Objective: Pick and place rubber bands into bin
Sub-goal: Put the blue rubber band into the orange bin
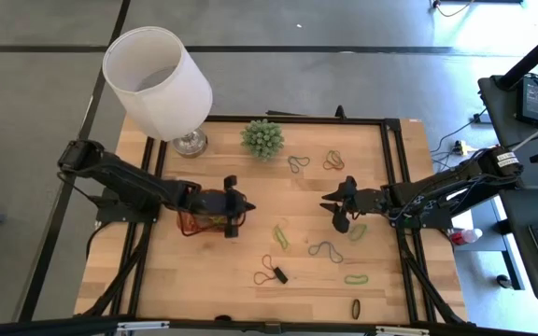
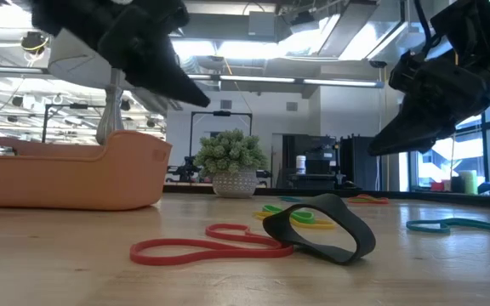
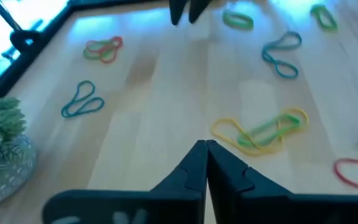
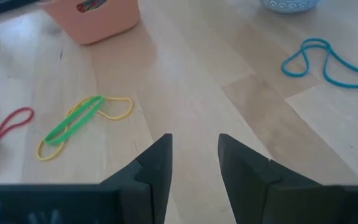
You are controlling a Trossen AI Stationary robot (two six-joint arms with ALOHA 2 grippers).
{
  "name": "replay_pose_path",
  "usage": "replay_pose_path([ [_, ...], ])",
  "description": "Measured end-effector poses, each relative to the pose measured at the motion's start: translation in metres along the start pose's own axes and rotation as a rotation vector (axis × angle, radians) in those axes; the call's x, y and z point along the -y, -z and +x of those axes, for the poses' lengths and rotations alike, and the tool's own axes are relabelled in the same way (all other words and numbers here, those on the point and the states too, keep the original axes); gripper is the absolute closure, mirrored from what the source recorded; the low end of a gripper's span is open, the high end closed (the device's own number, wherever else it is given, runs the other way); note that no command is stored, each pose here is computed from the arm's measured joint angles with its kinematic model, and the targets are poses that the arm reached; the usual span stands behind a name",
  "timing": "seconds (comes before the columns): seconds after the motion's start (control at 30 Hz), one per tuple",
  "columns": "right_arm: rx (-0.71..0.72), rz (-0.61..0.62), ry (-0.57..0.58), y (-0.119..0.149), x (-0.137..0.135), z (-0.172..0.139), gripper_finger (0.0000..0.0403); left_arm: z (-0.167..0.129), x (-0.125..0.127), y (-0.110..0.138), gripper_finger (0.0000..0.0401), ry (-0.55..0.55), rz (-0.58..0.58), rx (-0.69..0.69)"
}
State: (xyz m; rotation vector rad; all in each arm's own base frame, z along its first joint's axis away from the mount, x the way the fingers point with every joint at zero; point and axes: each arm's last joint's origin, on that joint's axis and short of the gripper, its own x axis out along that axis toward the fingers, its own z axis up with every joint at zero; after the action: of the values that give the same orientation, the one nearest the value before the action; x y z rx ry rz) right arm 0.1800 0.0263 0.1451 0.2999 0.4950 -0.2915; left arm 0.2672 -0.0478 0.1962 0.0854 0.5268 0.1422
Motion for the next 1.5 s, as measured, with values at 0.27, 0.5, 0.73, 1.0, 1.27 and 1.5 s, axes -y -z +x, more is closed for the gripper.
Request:
replay_pose_path([
  [0.27,0.103,0.041,-0.022,-0.01,-0.003,0.0,0.0269,-0.004,-0.007,0.043,0.0399,-0.007,0.007,0.119],
  [0.5,0.208,0.08,0.07,-0.045,0.002,0.005,0.0269,-0.034,-0.032,0.074,0.04,-0.055,-0.026,0.34],
  [0.73,-0.028,0.061,0.317,-0.088,0.017,0.037,0.0269,-0.065,-0.053,0.093,0.04,-0.011,-0.084,0.514],
  [1.0,-0.28,0.082,0.406,-0.119,0.065,0.099,0.0269,-0.073,-0.056,0.09,0.04,0.073,-0.099,0.568],
  [1.27,-0.355,0.055,0.431,-0.126,0.096,0.145,0.0269,-0.072,-0.057,0.083,0.0399,0.061,-0.153,0.558],
  [1.5,-0.452,0.055,0.379,-0.104,0.106,0.171,0.027,-0.066,-0.05,0.069,0.0399,0.024,-0.123,0.437],
])
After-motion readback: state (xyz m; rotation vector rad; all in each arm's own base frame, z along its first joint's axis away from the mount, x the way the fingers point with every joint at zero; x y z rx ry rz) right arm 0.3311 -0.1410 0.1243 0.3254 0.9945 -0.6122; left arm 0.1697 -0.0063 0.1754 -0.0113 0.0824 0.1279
